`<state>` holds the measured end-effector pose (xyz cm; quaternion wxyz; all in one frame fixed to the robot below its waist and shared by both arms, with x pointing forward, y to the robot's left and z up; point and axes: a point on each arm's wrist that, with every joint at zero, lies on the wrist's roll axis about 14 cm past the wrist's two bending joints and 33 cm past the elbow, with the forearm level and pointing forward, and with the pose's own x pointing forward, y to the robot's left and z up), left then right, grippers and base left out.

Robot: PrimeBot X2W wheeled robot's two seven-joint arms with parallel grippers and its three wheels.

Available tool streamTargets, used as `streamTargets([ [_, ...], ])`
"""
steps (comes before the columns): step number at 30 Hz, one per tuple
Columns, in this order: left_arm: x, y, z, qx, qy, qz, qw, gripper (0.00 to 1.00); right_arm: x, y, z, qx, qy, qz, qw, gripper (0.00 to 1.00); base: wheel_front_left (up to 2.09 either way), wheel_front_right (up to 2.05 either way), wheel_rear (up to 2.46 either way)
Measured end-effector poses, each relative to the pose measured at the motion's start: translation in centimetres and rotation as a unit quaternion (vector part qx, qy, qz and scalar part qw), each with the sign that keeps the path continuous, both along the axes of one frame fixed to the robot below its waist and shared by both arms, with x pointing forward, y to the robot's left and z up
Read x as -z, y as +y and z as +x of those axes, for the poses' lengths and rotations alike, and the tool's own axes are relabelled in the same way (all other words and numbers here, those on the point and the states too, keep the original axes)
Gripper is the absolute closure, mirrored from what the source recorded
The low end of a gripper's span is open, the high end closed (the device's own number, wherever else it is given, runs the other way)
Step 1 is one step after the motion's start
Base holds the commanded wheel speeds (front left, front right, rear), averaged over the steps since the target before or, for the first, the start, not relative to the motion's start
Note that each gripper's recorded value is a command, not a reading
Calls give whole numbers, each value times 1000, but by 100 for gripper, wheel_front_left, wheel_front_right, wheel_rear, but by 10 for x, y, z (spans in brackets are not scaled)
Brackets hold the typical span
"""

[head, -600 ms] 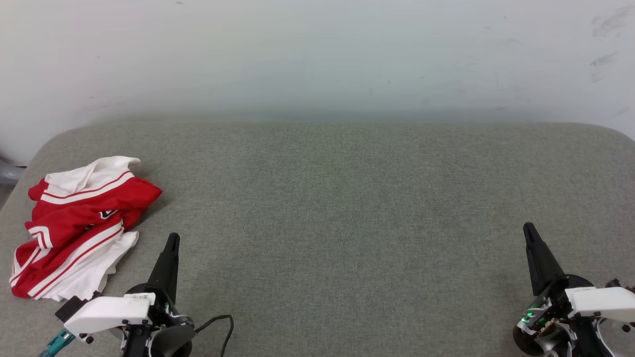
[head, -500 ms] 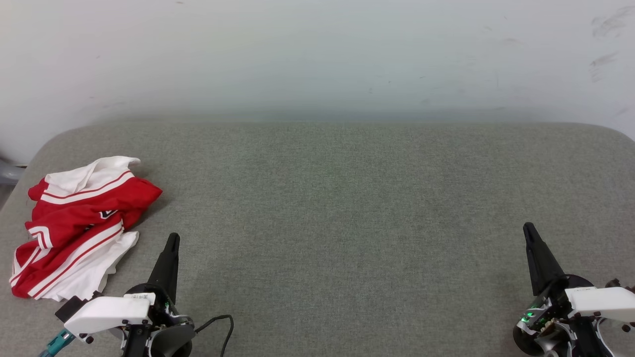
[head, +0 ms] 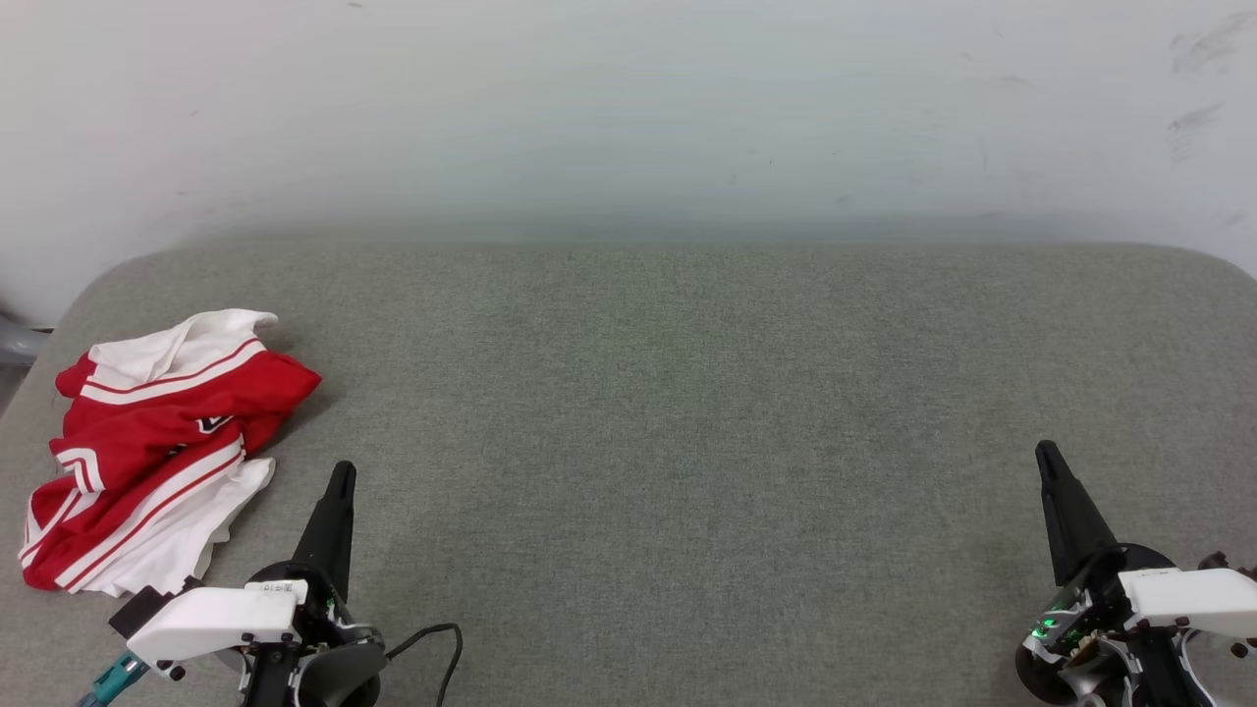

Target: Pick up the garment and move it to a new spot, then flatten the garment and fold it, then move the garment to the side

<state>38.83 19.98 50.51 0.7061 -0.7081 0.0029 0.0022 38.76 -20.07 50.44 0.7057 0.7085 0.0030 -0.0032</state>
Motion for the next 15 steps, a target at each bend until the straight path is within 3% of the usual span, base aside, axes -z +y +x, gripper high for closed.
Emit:
streamTargets([
  [15, 0, 0, 0, 0, 0, 0, 1000, 100, 0, 0, 0, 0, 0, 0, 1000, 100, 0, 0, 0],
])
